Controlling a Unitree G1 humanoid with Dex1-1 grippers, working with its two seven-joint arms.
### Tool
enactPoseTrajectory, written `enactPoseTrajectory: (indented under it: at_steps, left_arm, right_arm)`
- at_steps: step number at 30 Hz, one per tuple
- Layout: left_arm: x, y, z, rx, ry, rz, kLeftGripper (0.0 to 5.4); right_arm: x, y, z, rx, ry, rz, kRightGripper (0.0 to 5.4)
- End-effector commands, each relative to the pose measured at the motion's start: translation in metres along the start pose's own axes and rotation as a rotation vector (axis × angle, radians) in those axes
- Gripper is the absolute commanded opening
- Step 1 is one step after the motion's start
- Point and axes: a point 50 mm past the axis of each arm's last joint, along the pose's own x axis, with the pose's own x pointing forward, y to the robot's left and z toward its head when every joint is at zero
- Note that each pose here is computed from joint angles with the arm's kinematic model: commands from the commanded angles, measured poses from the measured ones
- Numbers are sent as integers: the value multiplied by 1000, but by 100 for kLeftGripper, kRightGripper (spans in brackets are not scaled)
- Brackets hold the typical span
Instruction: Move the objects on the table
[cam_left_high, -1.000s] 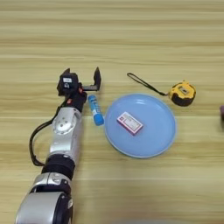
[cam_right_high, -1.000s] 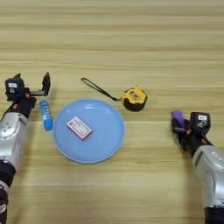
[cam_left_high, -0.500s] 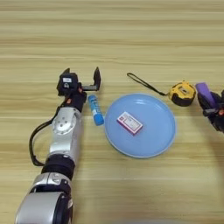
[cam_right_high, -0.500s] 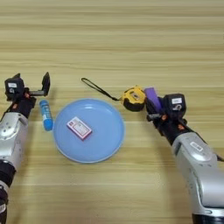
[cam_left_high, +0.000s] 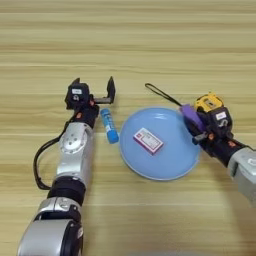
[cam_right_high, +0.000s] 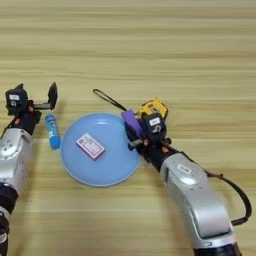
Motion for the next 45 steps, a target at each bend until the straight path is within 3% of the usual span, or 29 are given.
enactPoseTrajectory:
  at_steps: [1, 14, 16, 33, 45]
  left_arm:
    - [2, -2, 2, 13, -5, -6, 540]
    - [2, -3, 2, 11, -4, -6, 540]
    - [2, -3, 2, 11, -4, -6, 540]
    - [1, -4, 2, 12, -5, -7, 540]
    - [1, -4, 2, 12, -6, -7, 540]
  right_arm:
    - [8, 5, -7, -3, 35, 23, 142]
    - [17, 10, -13, -13, 66, 54, 142]
    - [17, 10, -13, -17, 67, 58, 180]
    - [8, 1, 3, -70, -8, 5, 349]
    - [-14, -37, 11, -86, -61, -219, 489]
